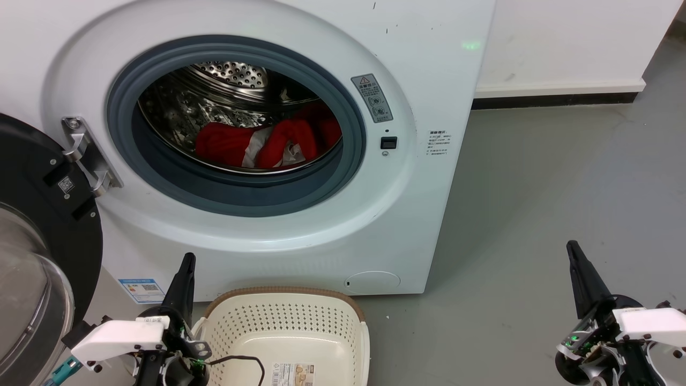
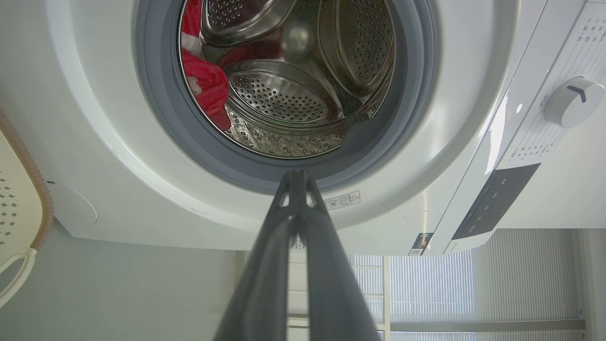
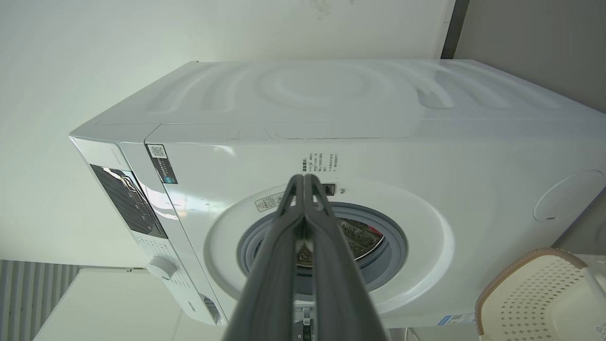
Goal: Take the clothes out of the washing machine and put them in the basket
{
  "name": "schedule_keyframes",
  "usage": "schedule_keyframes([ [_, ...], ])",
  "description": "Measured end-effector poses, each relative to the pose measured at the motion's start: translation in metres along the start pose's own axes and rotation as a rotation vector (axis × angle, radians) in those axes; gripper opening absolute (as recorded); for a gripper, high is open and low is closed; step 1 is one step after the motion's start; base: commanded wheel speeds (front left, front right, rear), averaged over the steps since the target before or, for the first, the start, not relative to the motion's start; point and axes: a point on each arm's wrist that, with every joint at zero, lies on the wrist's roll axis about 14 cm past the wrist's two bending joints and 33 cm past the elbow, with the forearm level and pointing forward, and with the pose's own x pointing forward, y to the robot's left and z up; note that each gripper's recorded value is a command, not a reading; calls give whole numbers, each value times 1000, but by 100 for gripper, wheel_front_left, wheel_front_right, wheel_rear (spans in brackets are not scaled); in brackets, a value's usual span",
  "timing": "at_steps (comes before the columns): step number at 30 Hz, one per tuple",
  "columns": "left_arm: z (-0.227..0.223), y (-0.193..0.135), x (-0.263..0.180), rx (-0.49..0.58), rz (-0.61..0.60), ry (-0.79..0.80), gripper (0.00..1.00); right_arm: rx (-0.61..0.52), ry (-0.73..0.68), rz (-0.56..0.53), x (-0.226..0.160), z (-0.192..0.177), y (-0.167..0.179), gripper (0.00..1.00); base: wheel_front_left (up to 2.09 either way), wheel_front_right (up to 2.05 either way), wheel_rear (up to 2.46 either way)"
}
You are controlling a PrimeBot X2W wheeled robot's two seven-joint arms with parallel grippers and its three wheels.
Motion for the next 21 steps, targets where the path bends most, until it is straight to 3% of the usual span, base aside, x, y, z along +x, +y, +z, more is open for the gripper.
schedule_keyframes([
  [21,0,0,0,0,0,0,0,0,0,0,0,0,0,0,0,0,0],
])
